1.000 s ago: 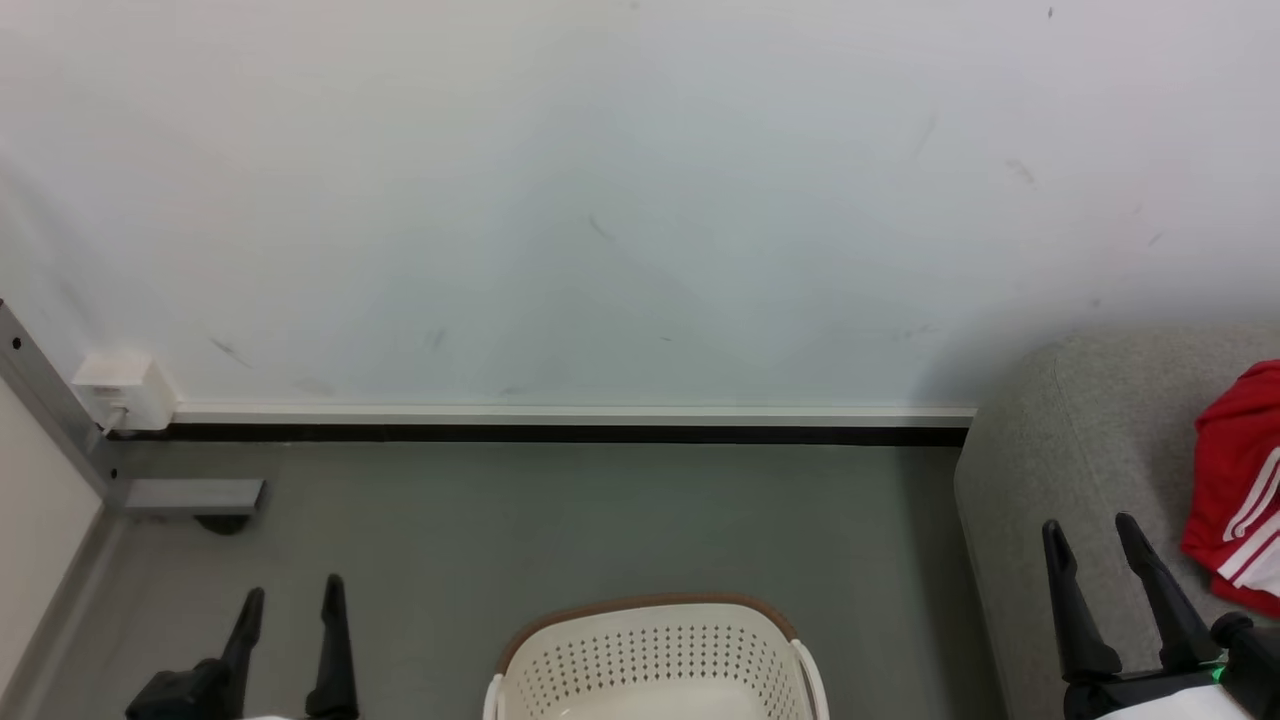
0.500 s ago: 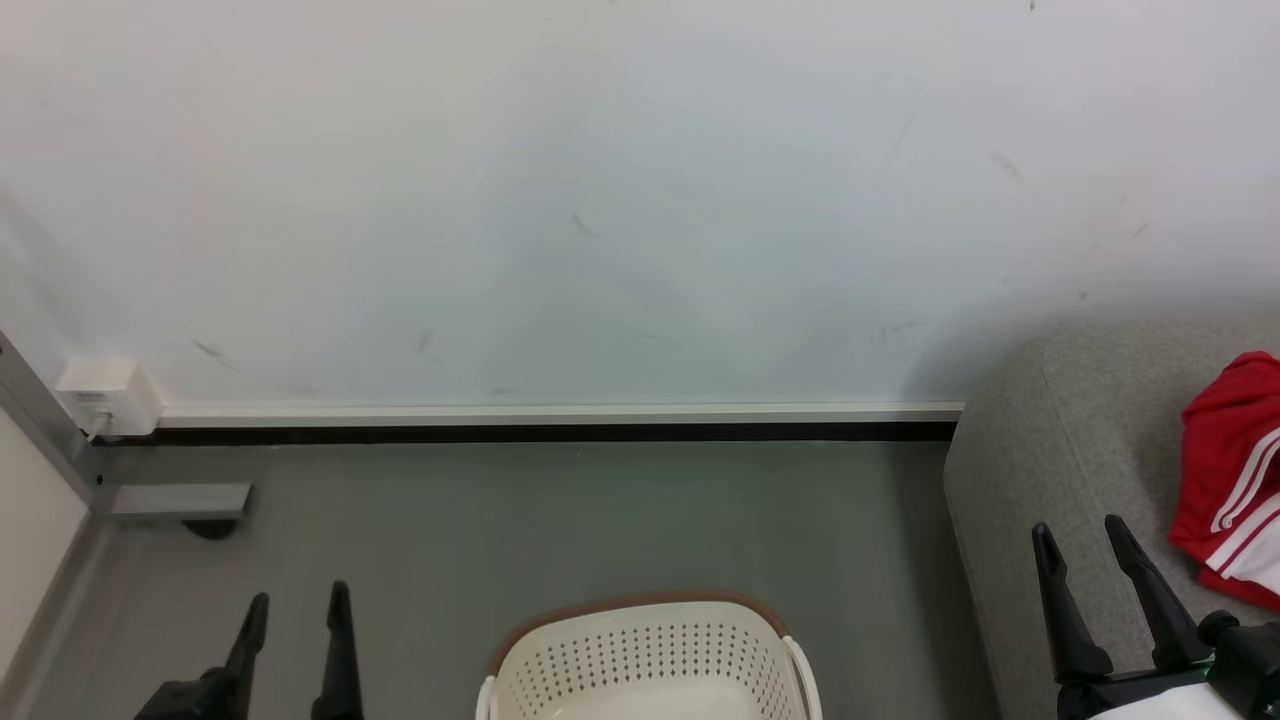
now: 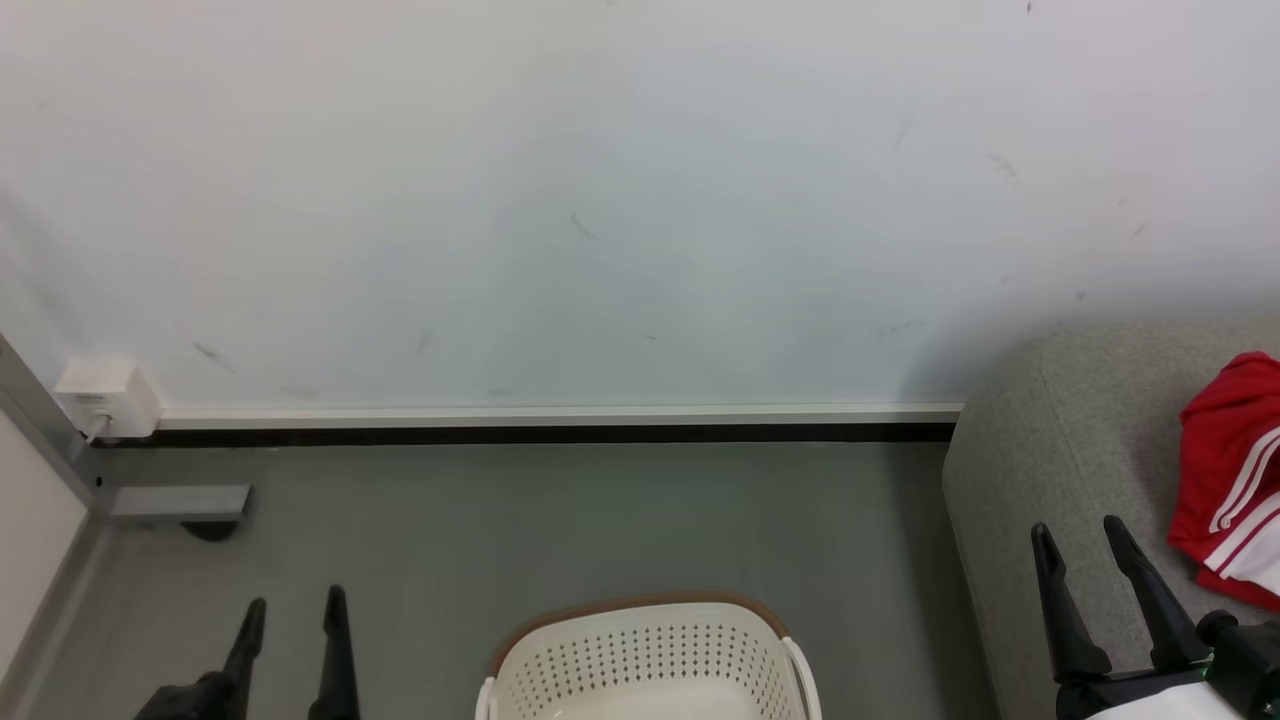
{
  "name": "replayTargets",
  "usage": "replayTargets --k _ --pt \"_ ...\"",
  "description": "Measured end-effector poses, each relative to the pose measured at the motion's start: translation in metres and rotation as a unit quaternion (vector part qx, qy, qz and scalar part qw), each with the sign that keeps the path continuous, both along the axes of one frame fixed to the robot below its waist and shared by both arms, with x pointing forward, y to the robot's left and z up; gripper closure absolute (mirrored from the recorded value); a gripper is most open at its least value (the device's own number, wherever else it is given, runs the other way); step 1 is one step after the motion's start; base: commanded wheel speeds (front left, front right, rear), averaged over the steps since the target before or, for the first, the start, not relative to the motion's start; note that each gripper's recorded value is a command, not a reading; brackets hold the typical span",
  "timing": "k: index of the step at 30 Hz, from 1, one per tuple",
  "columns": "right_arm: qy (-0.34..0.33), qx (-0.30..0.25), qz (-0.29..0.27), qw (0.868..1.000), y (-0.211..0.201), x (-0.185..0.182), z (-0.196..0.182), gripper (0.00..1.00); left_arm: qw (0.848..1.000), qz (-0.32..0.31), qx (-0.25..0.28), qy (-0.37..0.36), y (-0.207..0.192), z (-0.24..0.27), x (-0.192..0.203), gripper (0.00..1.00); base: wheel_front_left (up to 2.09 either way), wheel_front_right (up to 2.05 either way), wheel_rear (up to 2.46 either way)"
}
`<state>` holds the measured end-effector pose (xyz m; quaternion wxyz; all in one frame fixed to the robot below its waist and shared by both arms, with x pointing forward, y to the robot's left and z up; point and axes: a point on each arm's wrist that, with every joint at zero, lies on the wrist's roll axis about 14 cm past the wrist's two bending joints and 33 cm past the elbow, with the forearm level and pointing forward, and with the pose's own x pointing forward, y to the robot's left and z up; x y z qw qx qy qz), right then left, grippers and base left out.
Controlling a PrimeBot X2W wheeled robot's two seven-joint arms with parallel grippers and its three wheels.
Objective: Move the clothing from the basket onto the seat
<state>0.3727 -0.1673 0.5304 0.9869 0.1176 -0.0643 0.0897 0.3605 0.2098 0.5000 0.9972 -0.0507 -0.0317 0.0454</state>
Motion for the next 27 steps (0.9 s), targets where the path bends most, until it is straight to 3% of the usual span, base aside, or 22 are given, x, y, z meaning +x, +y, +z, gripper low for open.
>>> replayTargets --k 1,2,7,27 --pt "0.0 0.001 0.0 1.0 0.0 0.0 0.0 0.0 1.0 0.001 -0.001 0.001 0.001 -0.001 0.0 0.0 0.0 0.0 0.0" --pt "0.001 0.002 0.001 1.0 0.0 0.0 -0.001 1.0 1.0 0.001 -0.003 0.002 0.001 -0.001 -0.001 1.0 0.0 0.0 0.0" --pt "0.037 0.012 0.001 0.999 0.005 -0.008 -0.023 1.0 0.999 0.003 -0.017 0.035 -0.002 -0.022 -0.008 1.0 0.0 0.0 0.0" --pt "0.084 0.17 -0.033 0.981 -0.013 -0.003 -0.03 1.0 0.979 0.02 -0.196 0.051 0.004 -0.029 -0.003 1.0 0.0 0.0 0.0"
